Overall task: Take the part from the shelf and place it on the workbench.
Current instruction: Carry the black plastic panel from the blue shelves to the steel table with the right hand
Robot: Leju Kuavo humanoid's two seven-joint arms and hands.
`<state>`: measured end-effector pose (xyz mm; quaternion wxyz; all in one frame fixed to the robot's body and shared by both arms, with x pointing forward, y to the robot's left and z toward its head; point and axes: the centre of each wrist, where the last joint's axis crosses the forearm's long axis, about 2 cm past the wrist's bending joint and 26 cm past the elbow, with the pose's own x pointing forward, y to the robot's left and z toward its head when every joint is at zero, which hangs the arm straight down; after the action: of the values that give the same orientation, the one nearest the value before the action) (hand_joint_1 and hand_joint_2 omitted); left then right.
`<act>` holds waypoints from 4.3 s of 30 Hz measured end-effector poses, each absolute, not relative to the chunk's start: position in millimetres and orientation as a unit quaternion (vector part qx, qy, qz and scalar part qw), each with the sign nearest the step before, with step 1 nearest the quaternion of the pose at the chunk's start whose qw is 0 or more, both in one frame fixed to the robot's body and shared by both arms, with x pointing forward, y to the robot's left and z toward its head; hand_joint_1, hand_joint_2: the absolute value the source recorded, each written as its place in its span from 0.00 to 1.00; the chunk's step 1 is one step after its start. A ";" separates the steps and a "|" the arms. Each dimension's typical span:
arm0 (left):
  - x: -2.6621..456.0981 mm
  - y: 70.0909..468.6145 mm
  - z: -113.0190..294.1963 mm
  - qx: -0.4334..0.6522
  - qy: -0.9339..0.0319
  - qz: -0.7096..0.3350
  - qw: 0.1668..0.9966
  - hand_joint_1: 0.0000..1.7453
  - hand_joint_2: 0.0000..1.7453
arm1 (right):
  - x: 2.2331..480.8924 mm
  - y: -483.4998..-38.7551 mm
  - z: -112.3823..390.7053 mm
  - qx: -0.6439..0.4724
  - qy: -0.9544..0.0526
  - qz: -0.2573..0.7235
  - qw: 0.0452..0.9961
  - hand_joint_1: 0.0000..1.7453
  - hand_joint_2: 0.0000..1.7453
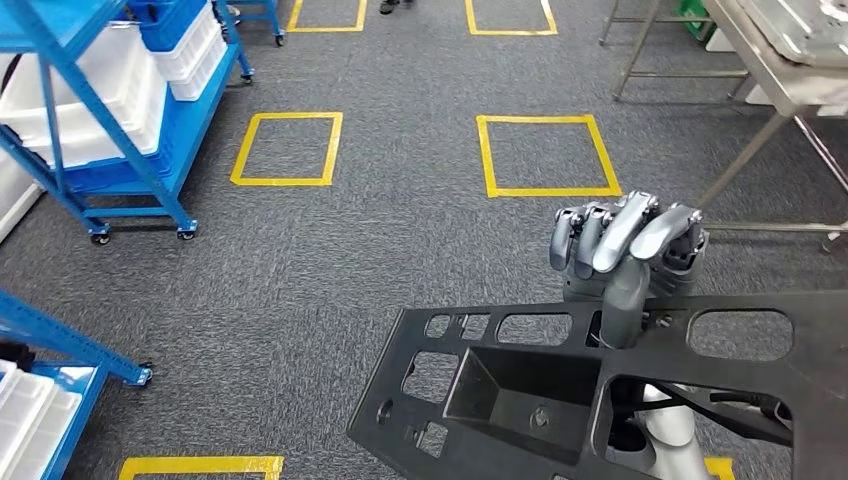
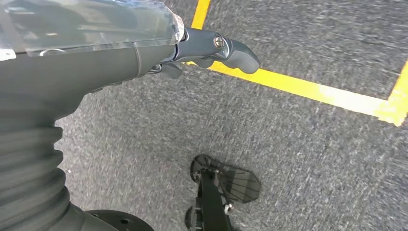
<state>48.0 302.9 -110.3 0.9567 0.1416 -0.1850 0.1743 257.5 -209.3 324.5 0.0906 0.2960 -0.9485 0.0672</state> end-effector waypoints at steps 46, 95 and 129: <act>45.1 294.0 -110.7 0.137 -0.188 0.176 0.956 0.00 1.00 | 279.5 -206.9 313.5 0.297 -0.944 0.088 0.112 1.00 1.00; 52.4 292.7 -109.8 0.134 -0.191 0.161 0.959 0.00 1.00 | 276.8 -211.0 309.7 0.281 -0.950 0.078 0.110 1.00 1.00; 54.2 297.9 -109.6 0.132 -0.202 0.161 0.957 0.00 1.00 | 283.2 -207.4 312.7 0.278 -0.953 0.066 0.103 1.00 1.00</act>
<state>54.2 297.9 -109.6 0.9570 0.1319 -0.2021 0.1612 283.2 -207.4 312.7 0.1029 0.2785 -0.9526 0.0661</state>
